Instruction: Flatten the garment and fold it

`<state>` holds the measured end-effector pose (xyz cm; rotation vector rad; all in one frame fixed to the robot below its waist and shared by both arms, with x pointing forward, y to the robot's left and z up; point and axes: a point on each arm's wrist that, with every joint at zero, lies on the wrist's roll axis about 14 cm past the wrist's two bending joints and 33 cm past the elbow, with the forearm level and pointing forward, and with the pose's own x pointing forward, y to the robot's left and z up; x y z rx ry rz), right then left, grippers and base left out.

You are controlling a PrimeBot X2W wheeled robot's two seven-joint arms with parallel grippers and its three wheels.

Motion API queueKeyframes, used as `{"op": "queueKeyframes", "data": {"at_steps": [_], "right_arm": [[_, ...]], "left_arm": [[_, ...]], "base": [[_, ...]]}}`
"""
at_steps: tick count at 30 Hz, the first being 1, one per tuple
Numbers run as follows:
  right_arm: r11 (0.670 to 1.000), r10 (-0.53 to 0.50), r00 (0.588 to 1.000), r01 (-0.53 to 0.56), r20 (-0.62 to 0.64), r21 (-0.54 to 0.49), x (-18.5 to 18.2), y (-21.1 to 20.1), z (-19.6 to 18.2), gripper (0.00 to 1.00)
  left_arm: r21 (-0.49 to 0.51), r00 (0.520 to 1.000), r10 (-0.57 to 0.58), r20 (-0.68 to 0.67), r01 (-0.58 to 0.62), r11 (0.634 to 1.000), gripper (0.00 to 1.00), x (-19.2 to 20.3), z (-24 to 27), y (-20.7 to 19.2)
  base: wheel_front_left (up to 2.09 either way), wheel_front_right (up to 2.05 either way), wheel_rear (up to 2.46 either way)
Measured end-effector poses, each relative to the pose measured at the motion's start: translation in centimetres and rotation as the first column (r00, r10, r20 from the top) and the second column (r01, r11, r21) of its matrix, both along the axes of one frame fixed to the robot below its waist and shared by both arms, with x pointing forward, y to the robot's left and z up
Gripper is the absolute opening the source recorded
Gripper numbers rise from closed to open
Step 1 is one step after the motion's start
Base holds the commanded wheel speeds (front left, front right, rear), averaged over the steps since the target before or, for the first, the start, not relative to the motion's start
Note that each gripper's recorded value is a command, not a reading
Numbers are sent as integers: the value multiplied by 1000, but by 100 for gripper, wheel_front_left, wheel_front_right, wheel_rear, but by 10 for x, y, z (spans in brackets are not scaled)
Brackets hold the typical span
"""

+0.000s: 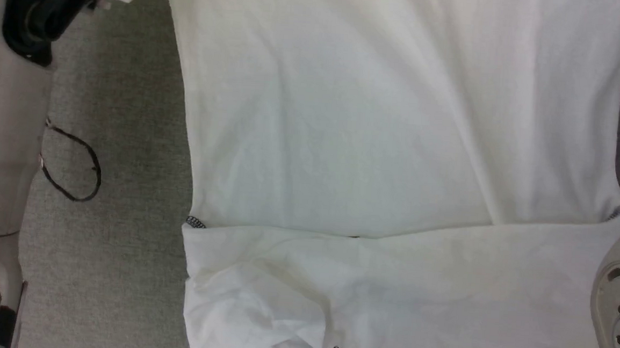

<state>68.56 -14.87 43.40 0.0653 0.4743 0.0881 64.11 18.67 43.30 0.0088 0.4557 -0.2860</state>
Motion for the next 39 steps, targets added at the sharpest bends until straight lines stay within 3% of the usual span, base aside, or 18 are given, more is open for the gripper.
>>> {"op": "queueKeyframes", "data": {"at_steps": [8, 16, 28, 34, 39], "right_arm": [[1000, -25, 981, 22, 194, 19, -11, -20, 85, 0], [999, -10, 966, -2, 260, 46, -53, -28, 127, 0], [983, -27, 969, -19, 245, 185, -182, -45, 120, 0], [965, -91, 973, 33, 214, 260, -249, -55, 108, 0], [956, -113, 980, 62, 165, 287, -293, -57, 94, 0]], "left_arm": [[-51, 955, 40, 294, -26, 998, 0, 4, 96, 3], [-34, 926, 8, 377, 5, 999, 0, -31, 136, -2], [-96, 887, -86, 454, 145, 985, 0, -163, 150, -30], [-189, 921, -49, 386, 131, 973, 0, -236, 126, -35], [-262, 955, 38, 295, 42, 964, 0, -284, 100, -28]], "base": [[0, 0, 0], [0, 0, 0], [0, 0, 0], [0, 0, 0], [0, 0, 0]]}}
